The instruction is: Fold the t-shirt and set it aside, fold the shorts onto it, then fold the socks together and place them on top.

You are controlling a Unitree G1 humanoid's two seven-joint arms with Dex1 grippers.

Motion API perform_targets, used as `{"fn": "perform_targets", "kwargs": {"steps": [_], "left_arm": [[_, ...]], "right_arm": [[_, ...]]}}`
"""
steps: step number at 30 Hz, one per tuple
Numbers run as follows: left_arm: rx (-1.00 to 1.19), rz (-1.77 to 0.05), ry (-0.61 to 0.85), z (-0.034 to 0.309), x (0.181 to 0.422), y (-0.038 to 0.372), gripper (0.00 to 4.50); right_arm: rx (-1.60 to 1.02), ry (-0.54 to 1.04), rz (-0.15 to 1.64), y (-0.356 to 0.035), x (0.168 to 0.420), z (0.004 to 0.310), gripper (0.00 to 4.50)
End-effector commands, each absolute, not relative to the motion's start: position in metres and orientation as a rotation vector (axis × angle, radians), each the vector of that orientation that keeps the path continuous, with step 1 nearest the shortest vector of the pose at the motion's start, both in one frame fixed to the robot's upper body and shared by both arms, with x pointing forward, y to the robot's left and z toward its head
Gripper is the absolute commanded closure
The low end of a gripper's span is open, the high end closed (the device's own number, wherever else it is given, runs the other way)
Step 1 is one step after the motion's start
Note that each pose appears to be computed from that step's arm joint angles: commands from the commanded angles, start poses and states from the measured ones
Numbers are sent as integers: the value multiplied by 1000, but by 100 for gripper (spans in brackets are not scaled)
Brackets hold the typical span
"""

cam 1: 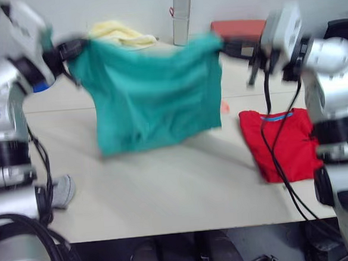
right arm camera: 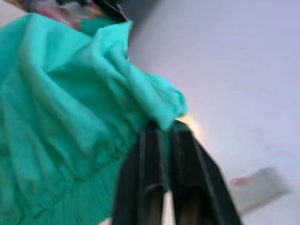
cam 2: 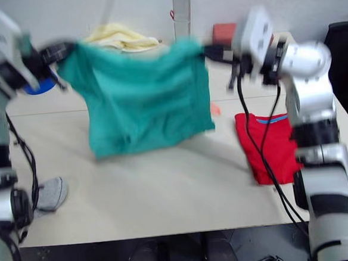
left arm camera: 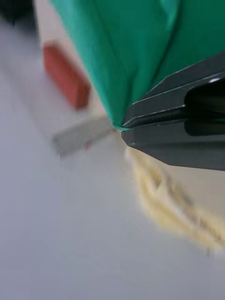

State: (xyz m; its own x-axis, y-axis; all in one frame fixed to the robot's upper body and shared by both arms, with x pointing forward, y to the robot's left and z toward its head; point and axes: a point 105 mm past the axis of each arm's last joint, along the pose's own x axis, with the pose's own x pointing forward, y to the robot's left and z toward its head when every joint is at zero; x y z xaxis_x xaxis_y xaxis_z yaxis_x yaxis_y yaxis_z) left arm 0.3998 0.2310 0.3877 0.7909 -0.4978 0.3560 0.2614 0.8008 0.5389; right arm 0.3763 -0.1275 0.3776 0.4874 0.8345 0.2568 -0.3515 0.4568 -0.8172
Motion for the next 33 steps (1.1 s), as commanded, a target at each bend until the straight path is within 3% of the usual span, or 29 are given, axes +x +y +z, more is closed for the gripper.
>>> {"fn": "perform_targets", "kwargs": {"steps": [1,5,8,10,12,14,17,20,24,33], "left_arm": [[485,-194,-850,463,377,245,448],[549,-151,-1067,497,350,239,448],[731,-219,-1108,482,339,231,448],[815,-284,-1047,458,344,228,448],[868,-445,-869,382,354,227,448],[844,-533,-767,336,347,226,448],[817,-633,-643,292,328,216,448],[757,-738,-525,259,311,210,448],[733,-847,-363,231,301,209,356],[731,-968,-265,217,298,204,74]], "right_arm": [[-854,-888,533,-149,382,421,450],[-897,-1030,405,-156,370,450,450],[-887,-1000,479,-159,374,424,450],[-911,-926,545,-160,379,393,450],[-915,-768,748,-157,375,312,450],[-905,-644,914,-152,356,255,450],[-872,-503,1039,-150,332,207,450],[-880,-467,1084,-156,317,190,450],[-926,-470,1172,-163,303,186,450],[-1016,-596,1473,-144,254,175,450]]}}
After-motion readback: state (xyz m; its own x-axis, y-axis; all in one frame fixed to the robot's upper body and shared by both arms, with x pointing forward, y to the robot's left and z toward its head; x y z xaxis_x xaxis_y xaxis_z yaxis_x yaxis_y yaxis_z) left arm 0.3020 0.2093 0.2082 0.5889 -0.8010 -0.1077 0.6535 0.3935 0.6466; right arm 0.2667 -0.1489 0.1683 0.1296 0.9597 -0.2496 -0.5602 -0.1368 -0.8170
